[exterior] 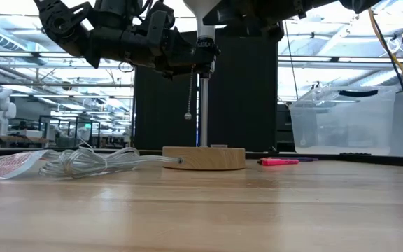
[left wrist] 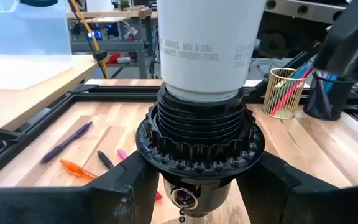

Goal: Screw lightbulb
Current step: Remove the white lightbulb from the desk lamp

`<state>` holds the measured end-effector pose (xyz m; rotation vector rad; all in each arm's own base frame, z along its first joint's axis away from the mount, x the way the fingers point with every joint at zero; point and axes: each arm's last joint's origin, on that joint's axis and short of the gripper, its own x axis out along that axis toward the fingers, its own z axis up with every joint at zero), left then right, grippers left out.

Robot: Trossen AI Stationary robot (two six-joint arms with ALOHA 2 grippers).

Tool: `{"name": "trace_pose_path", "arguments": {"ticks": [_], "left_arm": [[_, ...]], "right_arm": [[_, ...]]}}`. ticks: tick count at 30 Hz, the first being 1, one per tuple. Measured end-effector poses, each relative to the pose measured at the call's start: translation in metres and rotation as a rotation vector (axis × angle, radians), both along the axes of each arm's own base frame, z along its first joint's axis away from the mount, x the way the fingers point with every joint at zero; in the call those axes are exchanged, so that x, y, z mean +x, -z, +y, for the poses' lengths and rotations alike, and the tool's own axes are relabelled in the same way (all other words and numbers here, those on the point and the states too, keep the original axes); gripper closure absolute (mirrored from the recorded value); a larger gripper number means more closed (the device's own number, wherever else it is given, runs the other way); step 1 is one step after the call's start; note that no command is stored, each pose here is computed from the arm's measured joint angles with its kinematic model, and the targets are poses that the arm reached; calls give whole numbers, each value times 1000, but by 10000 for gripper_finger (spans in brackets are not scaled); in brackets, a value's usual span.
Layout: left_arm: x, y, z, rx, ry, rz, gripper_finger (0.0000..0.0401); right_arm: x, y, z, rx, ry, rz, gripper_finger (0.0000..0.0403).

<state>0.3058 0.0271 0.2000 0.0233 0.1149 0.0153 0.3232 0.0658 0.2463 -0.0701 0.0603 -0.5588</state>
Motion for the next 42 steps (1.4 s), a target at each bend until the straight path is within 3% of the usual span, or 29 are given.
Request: {"name": "trace_pose_path", "arguments": {"ticks": [20,30,42], "left_arm": [[0,1,1,0,-18,10,215],[0,1,1,0,-18,11,215],[-1,1,0,2,52,13,215]], "right_arm": [[16,14,-3,-8,37,-115,126],[30,-9,-21,-64,92,-134,127],[31,-8,-20,-121,-26,-78,205]]}}
